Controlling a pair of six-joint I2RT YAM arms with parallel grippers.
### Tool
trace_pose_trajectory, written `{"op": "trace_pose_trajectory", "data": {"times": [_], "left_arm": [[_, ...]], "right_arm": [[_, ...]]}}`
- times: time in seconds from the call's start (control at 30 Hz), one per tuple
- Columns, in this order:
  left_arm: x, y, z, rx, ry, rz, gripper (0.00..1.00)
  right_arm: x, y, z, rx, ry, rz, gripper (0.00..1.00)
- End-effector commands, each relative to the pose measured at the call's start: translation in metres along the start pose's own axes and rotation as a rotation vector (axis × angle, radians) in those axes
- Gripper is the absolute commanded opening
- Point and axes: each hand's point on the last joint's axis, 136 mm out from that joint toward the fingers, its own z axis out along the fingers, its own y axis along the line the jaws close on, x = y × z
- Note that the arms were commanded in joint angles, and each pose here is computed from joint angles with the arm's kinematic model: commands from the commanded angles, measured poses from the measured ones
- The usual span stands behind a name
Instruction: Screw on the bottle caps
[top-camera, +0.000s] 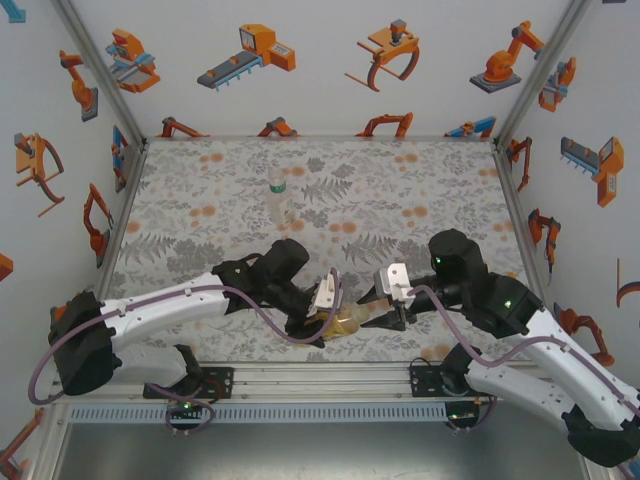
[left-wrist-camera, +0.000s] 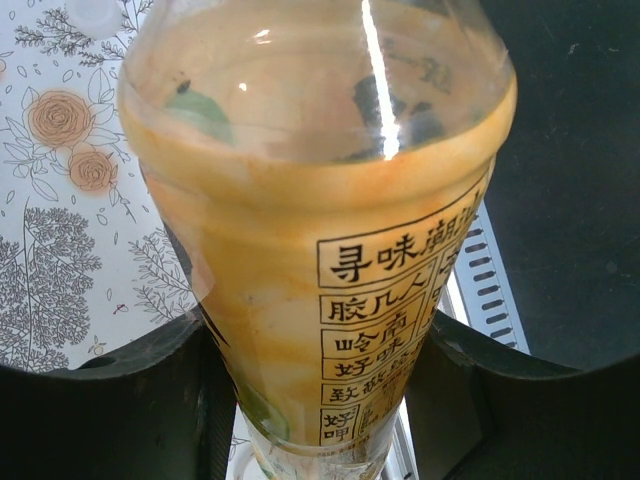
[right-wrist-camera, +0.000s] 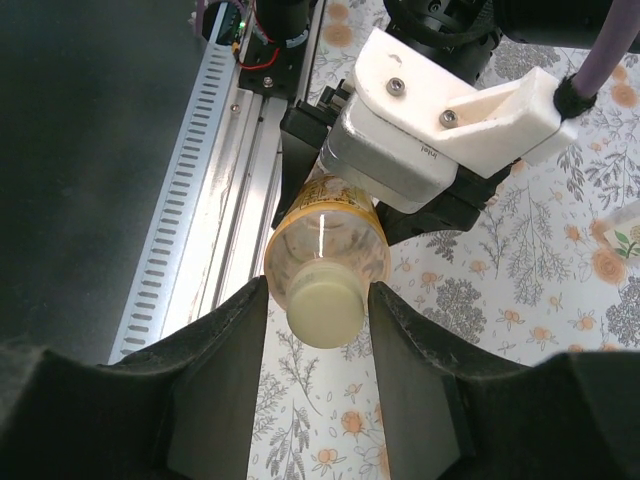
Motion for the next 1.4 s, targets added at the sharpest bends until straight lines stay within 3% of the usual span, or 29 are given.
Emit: {"op": "trace_pose_trajectory", "data": {"times": [0.0,0.27,0.47,0.6,0.67,0.87,1.0,1.17,1.37], "left_arm": [[-0.014,-0.006,-0.003,0.033,-0.025,0.04,0.0],[-0.015,-0.007,-0.003,0.04,-0.032,0.043,0.0],[-0.016,-0.007,-0.004,0.039,-0.033,0.047,0.0],[-0.015,-0.006,-0.003,0.033,-0.029,0.048,0.0],[-0.014,-0.001,-0.003,0.005,-0.023,0.049,0.0],[-0.014,0.03,-0.005,-0.183,-0.029,0.073,0.0],[-0.013,0.063,-0.014,-0.383,-0.027,0.06,0.0],[-0.009,0.1,-0.03,-0.614,-0.009,0.038,0.0],[-0.009,0.119,-0.037,-0.711,0.011,0.024,0.0]], "right_arm": [[0.0,0.004,0.001,-0.014,-0.01,-0.016,0.44],[0.004,0.001,0.002,-0.004,0.004,-0.003,0.43],[0.006,0.0,0.002,0.005,0.012,0.004,0.33],[0.008,-0.009,0.003,0.053,0.027,0.041,0.17],[0.008,-0.021,0.003,0.107,0.024,0.103,0.02],[0.019,-0.074,0.004,0.375,-0.051,0.535,0.0],[0.045,-0.107,-0.009,0.608,-0.088,0.966,0.0],[0.08,-0.112,-0.024,0.807,-0.068,1.406,0.0],[0.086,-0.114,-0.023,0.827,-0.168,1.537,0.0]]}}
